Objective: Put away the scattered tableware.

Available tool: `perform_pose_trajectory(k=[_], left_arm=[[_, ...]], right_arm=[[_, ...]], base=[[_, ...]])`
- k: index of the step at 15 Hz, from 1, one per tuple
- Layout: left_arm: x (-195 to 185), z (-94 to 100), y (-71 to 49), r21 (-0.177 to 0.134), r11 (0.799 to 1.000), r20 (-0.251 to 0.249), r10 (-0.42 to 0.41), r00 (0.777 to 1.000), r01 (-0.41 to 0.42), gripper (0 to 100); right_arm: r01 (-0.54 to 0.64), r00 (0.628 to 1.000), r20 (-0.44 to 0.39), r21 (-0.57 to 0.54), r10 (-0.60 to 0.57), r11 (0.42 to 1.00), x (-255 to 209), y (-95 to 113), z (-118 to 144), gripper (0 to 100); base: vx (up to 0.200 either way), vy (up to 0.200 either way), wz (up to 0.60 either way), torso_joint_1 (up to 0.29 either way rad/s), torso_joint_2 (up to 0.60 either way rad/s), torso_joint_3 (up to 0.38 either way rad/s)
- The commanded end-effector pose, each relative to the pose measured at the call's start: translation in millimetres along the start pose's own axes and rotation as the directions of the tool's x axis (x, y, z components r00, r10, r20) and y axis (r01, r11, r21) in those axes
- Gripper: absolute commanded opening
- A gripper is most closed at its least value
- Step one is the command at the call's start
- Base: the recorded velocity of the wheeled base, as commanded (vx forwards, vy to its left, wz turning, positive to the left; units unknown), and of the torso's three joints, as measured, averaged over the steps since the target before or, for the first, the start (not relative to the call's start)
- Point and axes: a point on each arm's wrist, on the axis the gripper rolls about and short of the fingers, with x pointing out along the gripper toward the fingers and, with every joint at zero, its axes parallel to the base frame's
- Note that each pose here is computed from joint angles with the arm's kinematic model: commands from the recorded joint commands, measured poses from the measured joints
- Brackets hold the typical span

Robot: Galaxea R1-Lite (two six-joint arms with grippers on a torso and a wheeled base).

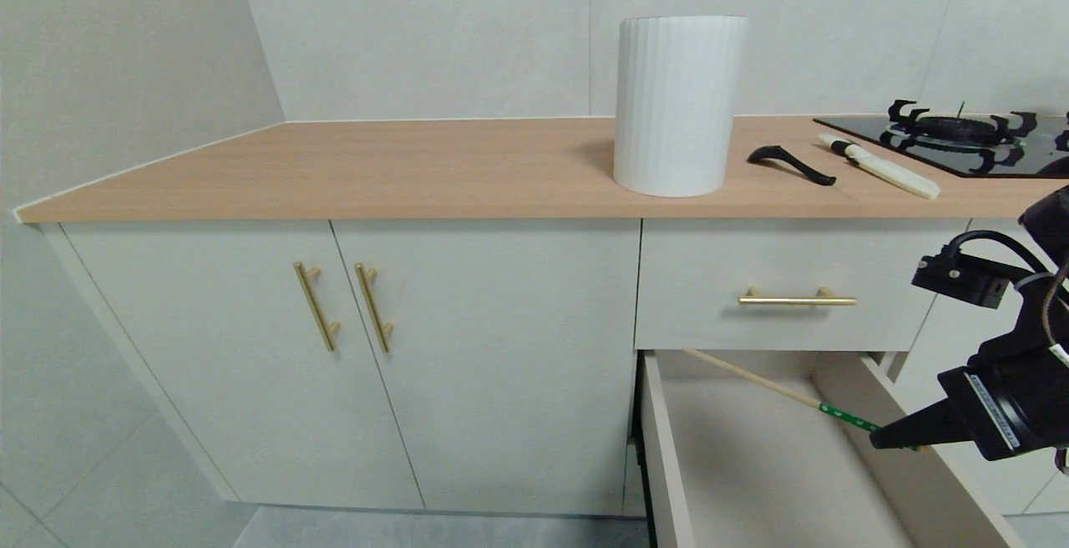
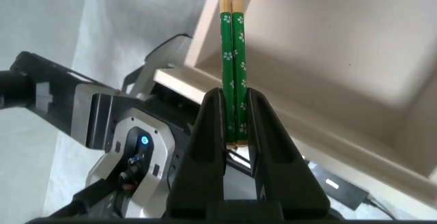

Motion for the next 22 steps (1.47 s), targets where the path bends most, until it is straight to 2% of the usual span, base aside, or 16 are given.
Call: perform_pose_trajectory(k=[1, 4, 7, 9, 12, 13, 18, 22], left_arm=[[0, 0.0, 0.0, 0.000, 1.000, 0.000, 0.000, 1.000, 0.000, 100], [0, 0.0, 0.0, 0.000, 1.000, 0.000, 0.000, 1.000, 0.000, 100], [0, 0.0, 0.0, 0.000, 1.000, 0.000, 0.000, 1.000, 0.000, 100], [0, 0.0, 0.0, 0.000, 1.000, 0.000, 0.000, 1.000, 0.000, 100], [0, 0.0, 0.0, 0.000, 1.000, 0.000, 0.000, 1.000, 0.000, 100], [0, 0.0, 0.0, 0.000, 1.000, 0.000, 0.000, 1.000, 0.000, 100], [0, 0.0, 0.0, 0.000, 1.000, 0.000, 0.000, 1.000, 0.000, 100], [0, 0.0, 0.0, 0.000, 1.000, 0.000, 0.000, 1.000, 0.000, 100]], right_arm=[[0.002, 1.000, -0.006, 0.004, -0.002, 1.000, 1, 0, 0, 0], [0.001, 1.000, -0.012, 0.006, -0.001, 1.000, 3, -1, 1, 0], [0.012, 0.999, -0.051, 0.024, -0.010, 1.000, 20, -6, 8, 0], [0.039, 0.994, -0.100, 0.041, -0.035, 0.998, 43, -14, 14, 0], [0.182, 0.967, -0.199, 0.088, -0.161, 0.979, 95, -34, 25, 0], [0.198, 0.962, -0.212, 0.112, -0.171, 0.974, 106, -38, 27, 0], [0.271, 0.942, -0.251, 0.172, -0.224, 0.947, 180, -64, 27, 0], [0.338, 0.928, -0.233, 0.203, -0.289, 0.919, 233, -84, 16, 0]], base=[[0.000, 0.000, 0.00, -0.041, 0.19, 0.129], [0.000, 0.000, 0.00, -0.021, 0.06, 0.031], [0.000, 0.000, 0.00, 0.000, 0.00, 0.000], [0.000, 0.000, 0.00, 0.000, 0.00, 0.000], [0.000, 0.000, 0.00, 0.000, 0.00, 0.000], [0.000, 0.000, 0.00, 0.000, 0.00, 0.000], [0.000, 0.000, 0.00, 0.000, 0.00, 0.000], [0.000, 0.000, 0.00, 0.000, 0.00, 0.000]])
